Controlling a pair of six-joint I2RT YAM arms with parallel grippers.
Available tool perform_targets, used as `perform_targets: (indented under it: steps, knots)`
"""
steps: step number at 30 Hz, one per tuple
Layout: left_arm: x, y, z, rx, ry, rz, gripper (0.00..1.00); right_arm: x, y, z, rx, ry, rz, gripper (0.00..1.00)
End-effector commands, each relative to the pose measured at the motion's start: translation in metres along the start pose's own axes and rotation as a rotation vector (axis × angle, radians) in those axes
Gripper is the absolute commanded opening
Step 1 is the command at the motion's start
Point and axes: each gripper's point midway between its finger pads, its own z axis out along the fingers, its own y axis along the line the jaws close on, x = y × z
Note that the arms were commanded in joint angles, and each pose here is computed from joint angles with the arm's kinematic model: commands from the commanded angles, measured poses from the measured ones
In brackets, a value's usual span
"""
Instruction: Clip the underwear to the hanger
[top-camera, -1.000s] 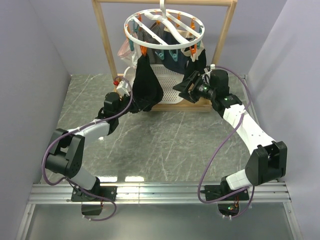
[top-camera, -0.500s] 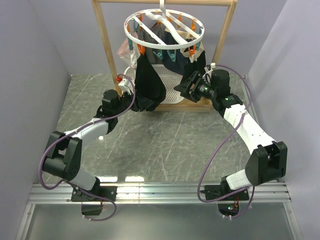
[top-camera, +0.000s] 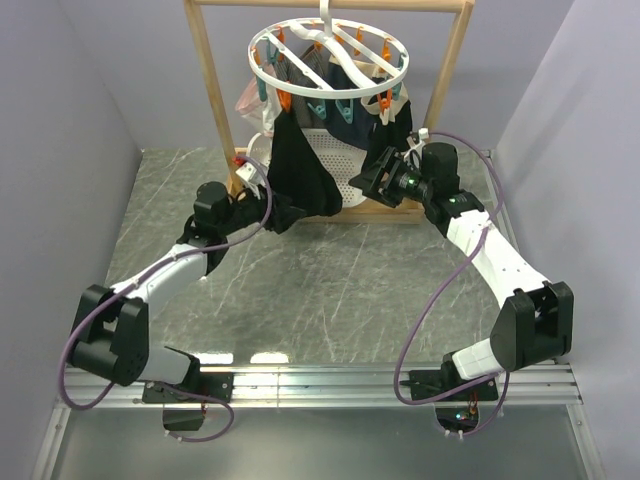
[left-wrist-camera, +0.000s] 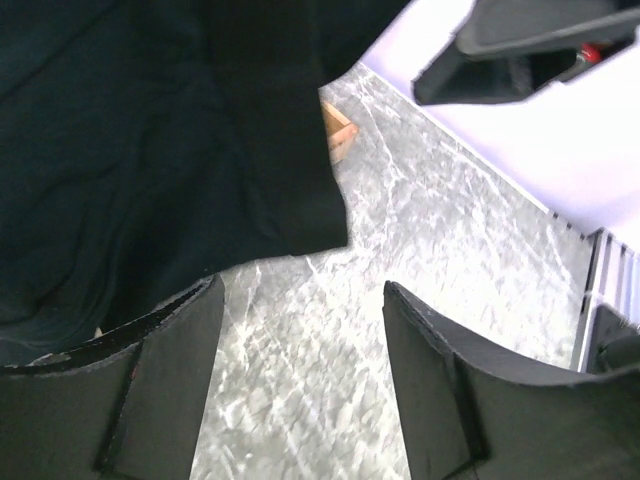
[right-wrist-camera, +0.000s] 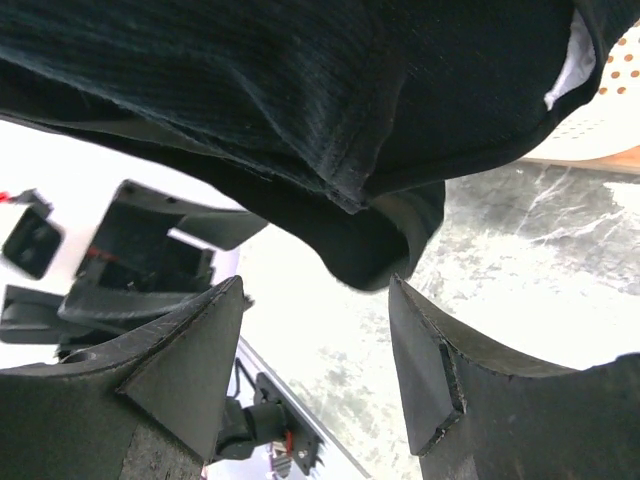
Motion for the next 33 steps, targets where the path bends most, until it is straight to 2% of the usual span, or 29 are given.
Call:
perform_targets:
  steps: [1,5,8,14,16,17,22,27,31,33]
  knots:
    - [-0.009,-0.015,-0.011,0.048,-0.015,0.129,0.7,-0.014,0.015,-0.013,-0.047,-0.064,-0.084,0.67]
    - [-0.008,-0.022,-0.024,0.054,-0.01,0.198,0.72,-0.017,0.018,-0.022,-0.057,-0.08,-0.14,0.66]
    - [-0.023,-0.036,-0.034,0.069,-0.053,0.276,0.76,-0.021,0.023,-0.035,-0.09,-0.106,-0.19,0.66]
    - [-0.094,-0.076,-0.031,0.081,-0.239,0.393,0.75,-0.021,0.043,-0.069,-0.188,-0.149,-0.361,0.66]
    - [-0.107,-0.091,-0.021,0.094,-0.281,0.406,0.75,-0.021,0.058,-0.082,-0.241,-0.161,-0.421,0.65]
    - [-0.125,-0.098,-0.019,0.087,-0.33,0.417,0.75,-0.024,0.064,-0.086,-0.265,-0.176,-0.462,0.63]
    - [-0.154,-0.113,0.013,0.084,-0.433,0.421,0.75,-0.052,0.102,-0.104,-0.307,-0.266,-0.584,0.63]
    - [-0.168,-0.108,0.049,0.002,-0.518,0.451,0.73,-0.091,0.123,-0.113,-0.245,-0.391,-0.642,0.6]
    - [-0.188,-0.1,0.066,-0.078,-0.599,0.439,0.71,-0.109,0.13,-0.11,-0.22,-0.421,-0.67,0.6]
    - [-0.186,-0.093,0.077,-0.092,-0.605,0.413,0.71,-0.116,0.139,-0.113,-0.23,-0.44,-0.687,0.6]
